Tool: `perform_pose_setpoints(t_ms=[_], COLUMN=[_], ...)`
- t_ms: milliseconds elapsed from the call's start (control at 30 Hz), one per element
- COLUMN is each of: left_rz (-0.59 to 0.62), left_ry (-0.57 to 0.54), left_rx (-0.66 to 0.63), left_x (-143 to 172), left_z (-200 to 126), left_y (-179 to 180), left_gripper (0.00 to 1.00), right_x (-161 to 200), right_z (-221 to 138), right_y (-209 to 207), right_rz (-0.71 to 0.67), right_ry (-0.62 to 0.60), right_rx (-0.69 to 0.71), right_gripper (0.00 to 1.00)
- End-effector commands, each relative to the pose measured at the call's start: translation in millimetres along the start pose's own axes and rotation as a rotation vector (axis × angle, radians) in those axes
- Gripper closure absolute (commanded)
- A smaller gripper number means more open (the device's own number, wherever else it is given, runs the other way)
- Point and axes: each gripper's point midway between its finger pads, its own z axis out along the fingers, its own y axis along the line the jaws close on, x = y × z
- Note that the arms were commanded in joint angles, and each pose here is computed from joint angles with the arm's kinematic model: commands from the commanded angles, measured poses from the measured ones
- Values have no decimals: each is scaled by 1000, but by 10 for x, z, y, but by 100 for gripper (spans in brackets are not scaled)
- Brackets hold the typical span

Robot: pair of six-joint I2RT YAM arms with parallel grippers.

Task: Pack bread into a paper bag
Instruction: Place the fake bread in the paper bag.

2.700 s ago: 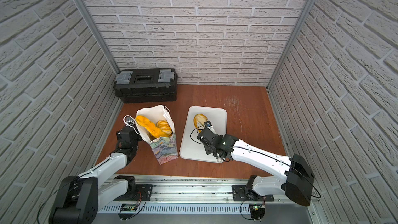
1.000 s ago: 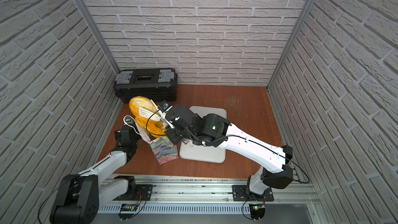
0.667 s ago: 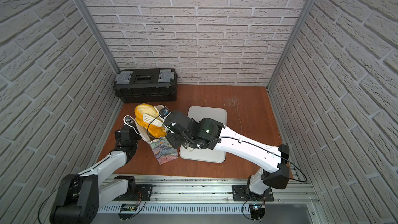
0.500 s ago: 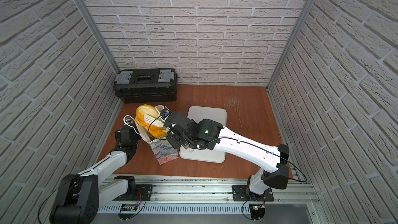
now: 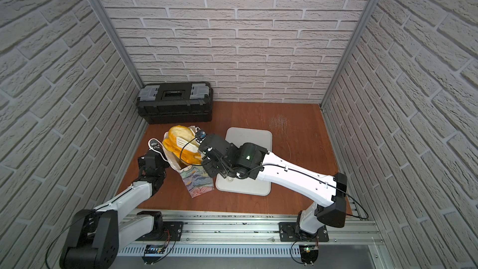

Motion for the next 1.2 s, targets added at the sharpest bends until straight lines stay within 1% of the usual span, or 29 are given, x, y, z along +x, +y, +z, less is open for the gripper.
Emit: perform_pose_setpoints(t_ms=[0, 100, 367, 867, 1000, 1167], left_rz=[-33, -31, -32, -32, -33, -34], left_ry=[-38, -38, -39, -40, -40, -40], left_rx=[-14, -14, -11, -6, -5, -6], left_x=[-138, -138, -138, -140, -141, -141], left_z=[-4, -4, -6, -7, -8, -7], left_y=[40, 40, 37, 27, 27, 30], left_gripper=[2, 2, 2, 2, 2, 2], right_x=[-291, -298, -322, -463, -434, -421], right_z=[-215, -225, -268, -495, -478, -443], right_y=[32, 62, 73, 54, 60, 82], right_rz=[46, 45, 46, 34, 30, 27], right_ry=[-127, -126, -135, -212, -201, -194], right_rx=[-45, -62, -73, -90, -92, -99], right_gripper=[68, 63, 61, 55, 53, 53])
